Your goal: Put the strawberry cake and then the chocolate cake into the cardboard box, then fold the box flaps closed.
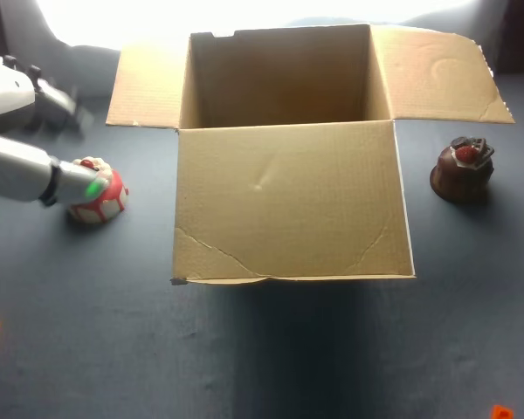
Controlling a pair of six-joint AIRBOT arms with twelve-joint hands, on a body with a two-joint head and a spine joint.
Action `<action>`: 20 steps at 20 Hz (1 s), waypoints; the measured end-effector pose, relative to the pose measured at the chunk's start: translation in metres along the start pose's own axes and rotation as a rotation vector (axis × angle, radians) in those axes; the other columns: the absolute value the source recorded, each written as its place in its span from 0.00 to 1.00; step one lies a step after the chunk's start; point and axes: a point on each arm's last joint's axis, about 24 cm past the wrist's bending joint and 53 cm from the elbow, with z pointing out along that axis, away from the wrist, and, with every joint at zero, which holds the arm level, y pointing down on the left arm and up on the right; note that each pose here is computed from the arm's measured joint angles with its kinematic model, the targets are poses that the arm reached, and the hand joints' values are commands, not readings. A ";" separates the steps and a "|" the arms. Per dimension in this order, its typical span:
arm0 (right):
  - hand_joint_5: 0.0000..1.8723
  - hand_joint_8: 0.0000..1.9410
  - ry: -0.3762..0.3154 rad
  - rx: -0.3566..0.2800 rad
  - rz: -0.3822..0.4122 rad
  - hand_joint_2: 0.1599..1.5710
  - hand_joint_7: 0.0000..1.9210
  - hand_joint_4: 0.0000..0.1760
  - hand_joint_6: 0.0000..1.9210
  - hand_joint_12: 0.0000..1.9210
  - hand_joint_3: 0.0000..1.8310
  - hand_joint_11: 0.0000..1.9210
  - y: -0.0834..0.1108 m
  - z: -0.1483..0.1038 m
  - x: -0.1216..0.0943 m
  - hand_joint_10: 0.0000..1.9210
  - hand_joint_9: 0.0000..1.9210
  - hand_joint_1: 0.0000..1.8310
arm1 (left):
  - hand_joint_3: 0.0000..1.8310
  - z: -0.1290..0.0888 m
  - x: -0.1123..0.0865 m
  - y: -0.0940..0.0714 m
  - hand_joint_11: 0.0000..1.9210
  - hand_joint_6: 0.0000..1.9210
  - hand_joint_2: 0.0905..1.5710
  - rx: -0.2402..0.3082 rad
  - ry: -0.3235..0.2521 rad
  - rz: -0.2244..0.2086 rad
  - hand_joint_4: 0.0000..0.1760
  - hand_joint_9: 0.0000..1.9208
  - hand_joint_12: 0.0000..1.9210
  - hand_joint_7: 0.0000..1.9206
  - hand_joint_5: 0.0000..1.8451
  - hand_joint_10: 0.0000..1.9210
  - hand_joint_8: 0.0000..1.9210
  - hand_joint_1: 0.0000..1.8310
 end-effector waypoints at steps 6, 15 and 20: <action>0.12 0.00 -0.002 -0.003 -0.008 0.74 0.10 0.00 0.02 0.31 0.00 0.00 0.001 0.000 -0.001 0.02 0.08 0.00 | 0.00 0.001 0.002 0.002 0.00 0.01 0.60 -0.004 0.006 0.003 0.00 0.11 0.38 0.10 0.08 0.01 0.00 0.10; 0.10 0.00 -0.002 -0.002 -0.007 0.73 0.11 0.00 0.00 0.27 0.00 0.00 0.001 0.000 0.000 0.00 0.07 0.00 | 0.00 0.022 0.040 -0.027 0.00 0.00 0.56 0.102 0.141 0.029 0.00 0.09 0.39 0.08 0.06 0.00 0.00 0.37; 0.11 0.00 -0.002 -0.003 -0.007 0.72 0.09 0.00 0.00 0.26 0.00 0.00 0.001 0.000 0.000 0.00 0.06 0.00 | 0.00 0.031 0.041 -0.023 0.00 0.00 0.56 0.076 0.122 0.016 0.02 0.07 0.35 0.05 0.06 0.00 0.00 0.51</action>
